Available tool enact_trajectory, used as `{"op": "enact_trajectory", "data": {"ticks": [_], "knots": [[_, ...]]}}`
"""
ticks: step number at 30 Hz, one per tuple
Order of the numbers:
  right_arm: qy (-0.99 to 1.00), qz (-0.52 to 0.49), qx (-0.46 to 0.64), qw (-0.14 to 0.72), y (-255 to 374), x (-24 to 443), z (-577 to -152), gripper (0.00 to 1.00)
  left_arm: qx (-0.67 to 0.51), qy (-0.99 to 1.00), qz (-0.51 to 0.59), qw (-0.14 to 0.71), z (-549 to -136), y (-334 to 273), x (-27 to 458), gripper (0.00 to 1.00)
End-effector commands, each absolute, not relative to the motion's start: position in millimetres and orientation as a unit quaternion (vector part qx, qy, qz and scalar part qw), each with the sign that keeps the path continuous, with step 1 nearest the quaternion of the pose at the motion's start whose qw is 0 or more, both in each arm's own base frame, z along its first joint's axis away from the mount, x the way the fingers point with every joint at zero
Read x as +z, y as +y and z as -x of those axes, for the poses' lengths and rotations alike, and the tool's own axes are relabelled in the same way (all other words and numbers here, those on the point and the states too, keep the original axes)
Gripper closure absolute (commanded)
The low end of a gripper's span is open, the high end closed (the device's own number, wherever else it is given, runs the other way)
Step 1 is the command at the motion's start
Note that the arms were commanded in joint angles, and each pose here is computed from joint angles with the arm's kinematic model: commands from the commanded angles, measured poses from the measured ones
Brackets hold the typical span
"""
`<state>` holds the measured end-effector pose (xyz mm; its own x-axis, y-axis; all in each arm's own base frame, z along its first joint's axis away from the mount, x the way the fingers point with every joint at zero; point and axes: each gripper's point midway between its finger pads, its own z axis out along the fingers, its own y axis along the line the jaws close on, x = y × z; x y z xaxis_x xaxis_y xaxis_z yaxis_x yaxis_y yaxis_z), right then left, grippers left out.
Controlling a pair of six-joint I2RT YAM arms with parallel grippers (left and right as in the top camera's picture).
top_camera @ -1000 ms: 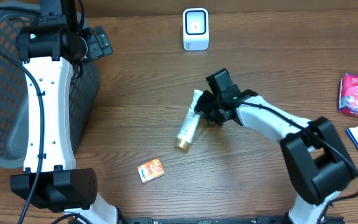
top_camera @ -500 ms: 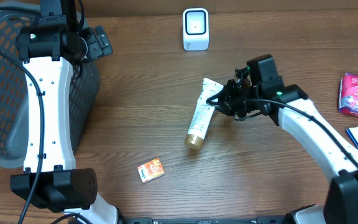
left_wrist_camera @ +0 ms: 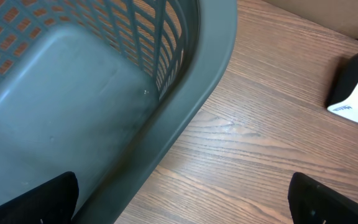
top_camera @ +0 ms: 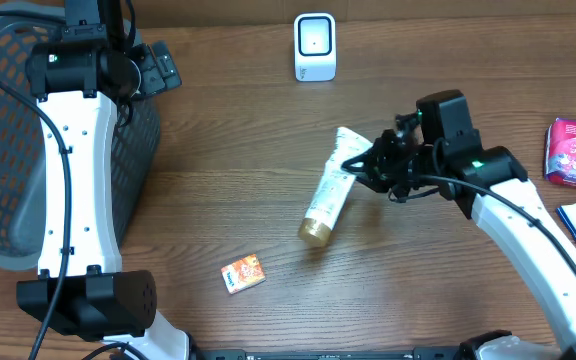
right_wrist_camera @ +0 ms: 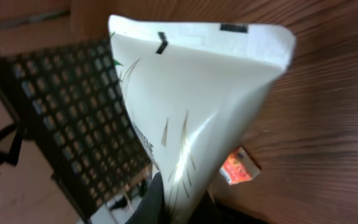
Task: Scan the item barcode
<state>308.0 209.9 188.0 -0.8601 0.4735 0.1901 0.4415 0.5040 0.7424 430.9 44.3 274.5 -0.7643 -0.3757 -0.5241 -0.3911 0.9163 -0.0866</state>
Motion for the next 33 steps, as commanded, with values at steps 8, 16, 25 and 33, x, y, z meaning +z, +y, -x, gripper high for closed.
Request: {"op": "enact_trajectory", "data": {"ticks": [8, 16, 25, 33], "knots": [[0.844, -0.379, 0.367, 0.092, 175, 196, -327, 0.96, 0.013, 0.942, 0.203, 0.268, -432, 43, 269, 0.00], [0.838, -0.391, 0.368, 0.099, 171, 202, -325, 0.96, 0.013, 0.942, 0.203, 0.268, -432, 43, 269, 0.00], [0.839, -0.379, 0.368, 0.132, 164, 216, -322, 0.96, 0.013, 0.942, 0.203, 0.268, -432, 43, 269, 0.00], [0.846, -0.375, 0.353, 0.137, 160, 213, -320, 0.96, 0.013, 0.942, 0.203, 0.268, -432, 43, 269, 0.00]]}}
